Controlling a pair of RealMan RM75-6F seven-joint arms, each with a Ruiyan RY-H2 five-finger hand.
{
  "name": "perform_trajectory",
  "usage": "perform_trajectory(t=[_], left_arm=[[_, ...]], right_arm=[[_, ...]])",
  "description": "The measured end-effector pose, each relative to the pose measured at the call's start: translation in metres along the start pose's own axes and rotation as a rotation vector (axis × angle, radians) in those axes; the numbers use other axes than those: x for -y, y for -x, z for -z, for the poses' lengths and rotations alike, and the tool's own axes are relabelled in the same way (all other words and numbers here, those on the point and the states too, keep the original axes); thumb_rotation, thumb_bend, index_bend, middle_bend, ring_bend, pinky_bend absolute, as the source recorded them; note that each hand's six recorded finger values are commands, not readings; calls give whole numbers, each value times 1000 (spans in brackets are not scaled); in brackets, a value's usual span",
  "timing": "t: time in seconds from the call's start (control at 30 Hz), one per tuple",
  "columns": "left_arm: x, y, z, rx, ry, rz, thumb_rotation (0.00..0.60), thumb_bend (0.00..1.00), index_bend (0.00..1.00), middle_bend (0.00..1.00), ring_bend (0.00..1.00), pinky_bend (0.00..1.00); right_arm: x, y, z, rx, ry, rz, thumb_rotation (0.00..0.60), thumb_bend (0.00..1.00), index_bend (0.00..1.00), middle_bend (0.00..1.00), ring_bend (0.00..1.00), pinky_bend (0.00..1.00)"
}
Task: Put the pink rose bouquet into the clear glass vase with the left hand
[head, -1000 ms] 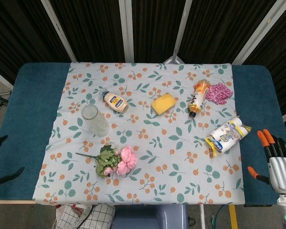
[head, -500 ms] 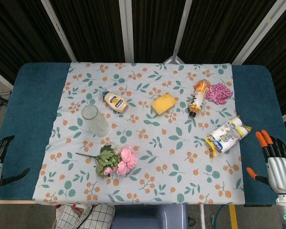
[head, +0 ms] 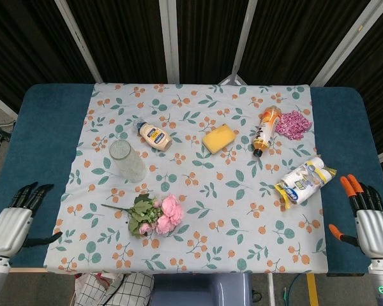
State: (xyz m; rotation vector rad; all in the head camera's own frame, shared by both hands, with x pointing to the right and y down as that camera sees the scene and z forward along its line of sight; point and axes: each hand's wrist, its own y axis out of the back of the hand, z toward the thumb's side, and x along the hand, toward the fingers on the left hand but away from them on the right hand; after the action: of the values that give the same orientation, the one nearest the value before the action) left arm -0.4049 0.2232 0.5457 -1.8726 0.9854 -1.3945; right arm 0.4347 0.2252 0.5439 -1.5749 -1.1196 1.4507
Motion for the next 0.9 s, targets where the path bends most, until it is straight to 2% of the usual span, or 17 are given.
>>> perform_trajectory(t=[0.1,0.33,0.63,0.9], left_arm=[[6,-10,-15,42,-27,46,600,26,95,90,0,0],[25,-30,-45,100,-84,105,600,24,93,97,0,0],[68,-52,-80,142,-161,175,600,9,91,97,0,0],[105,-74,-106,163,-151,203,600,9,91,96,0,0]], right_arm=[[-1,0,1,6,2,1,600,221,0,0,41,53],[0,0,5,16,8,-6,600,221,0,0,41,53],[-1,-1,8,20,18,-4,600,221,0,0,41,53],[-3,0,10,23,28,-1,600,221,0,0,41,54]])
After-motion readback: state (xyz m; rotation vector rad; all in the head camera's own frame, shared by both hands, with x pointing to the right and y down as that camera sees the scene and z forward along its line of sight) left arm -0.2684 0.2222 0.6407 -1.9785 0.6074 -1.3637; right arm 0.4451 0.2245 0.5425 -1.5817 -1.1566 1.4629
